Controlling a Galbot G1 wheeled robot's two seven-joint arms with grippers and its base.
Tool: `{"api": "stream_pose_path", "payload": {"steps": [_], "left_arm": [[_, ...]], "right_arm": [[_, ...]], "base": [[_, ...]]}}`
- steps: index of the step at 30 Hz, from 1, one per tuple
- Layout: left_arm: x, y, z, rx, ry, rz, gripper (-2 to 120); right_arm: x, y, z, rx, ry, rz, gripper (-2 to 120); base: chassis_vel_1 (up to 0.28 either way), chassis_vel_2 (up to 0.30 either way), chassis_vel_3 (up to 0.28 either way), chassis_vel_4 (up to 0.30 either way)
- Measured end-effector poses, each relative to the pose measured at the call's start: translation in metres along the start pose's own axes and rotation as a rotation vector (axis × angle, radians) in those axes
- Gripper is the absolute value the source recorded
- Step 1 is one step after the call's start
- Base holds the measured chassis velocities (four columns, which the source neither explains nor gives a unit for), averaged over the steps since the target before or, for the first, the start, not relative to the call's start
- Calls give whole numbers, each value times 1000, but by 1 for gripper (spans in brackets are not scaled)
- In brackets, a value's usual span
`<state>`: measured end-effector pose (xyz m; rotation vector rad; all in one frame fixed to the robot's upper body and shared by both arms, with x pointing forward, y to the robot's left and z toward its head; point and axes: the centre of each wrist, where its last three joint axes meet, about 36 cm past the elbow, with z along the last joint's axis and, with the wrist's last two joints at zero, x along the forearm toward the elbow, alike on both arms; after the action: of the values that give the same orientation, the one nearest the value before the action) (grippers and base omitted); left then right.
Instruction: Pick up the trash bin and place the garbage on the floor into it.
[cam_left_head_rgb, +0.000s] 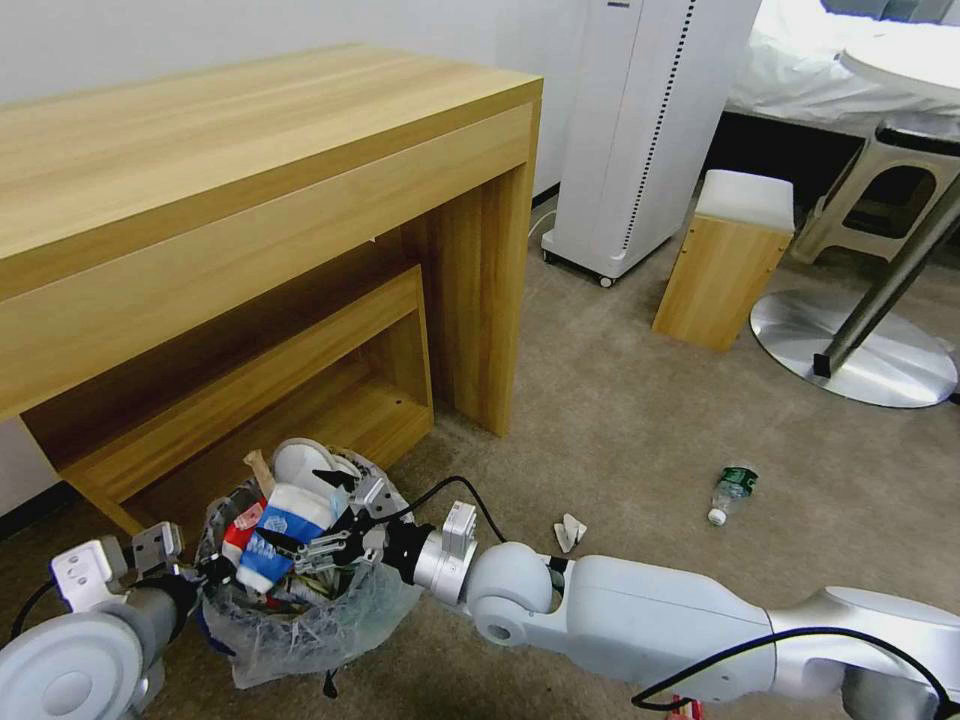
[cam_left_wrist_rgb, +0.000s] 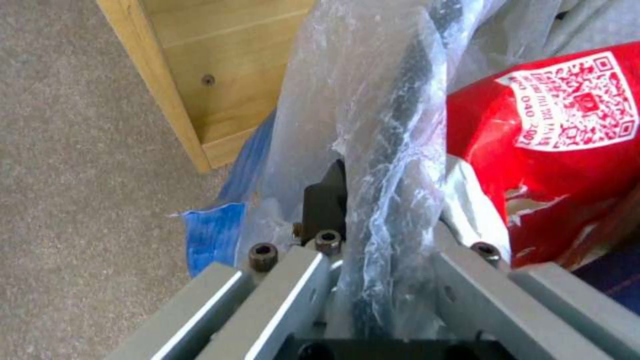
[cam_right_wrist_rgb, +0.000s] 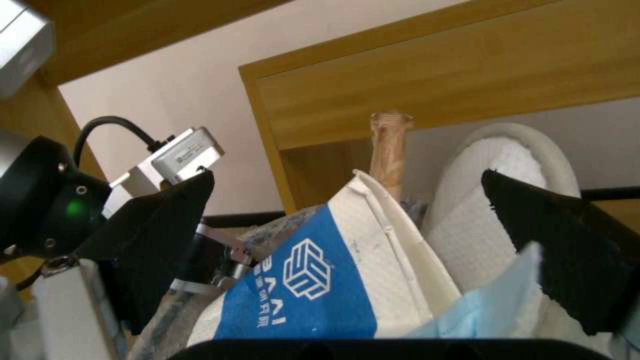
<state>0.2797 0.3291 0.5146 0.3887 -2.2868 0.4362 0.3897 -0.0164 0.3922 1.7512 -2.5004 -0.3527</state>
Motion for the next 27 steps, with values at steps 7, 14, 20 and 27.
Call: {"api": "stream_pose_path", "payload": {"steps": [7, 14, 20, 27], "left_arm": [[0, 1, 1, 0, 1, -4, 0], [0, 3, 3, -3, 17, -8, 0], [1, 3, 5, -1, 23, -6, 0], [7, -2, 3, 8, 28, 28, 0]], "right_arm": [[3, -2, -4, 1, -16, 23, 100], [19, -26, -40, 46, -85, 114, 100], [45, -42, -58, 90, -95, 226, 100], [102, -80, -63, 166, 120, 798, 100]], "base": [[0, 0, 0, 0], [0, 0, 0, 0], [0, 0, 0, 0], [0, 0, 0, 0]]}}
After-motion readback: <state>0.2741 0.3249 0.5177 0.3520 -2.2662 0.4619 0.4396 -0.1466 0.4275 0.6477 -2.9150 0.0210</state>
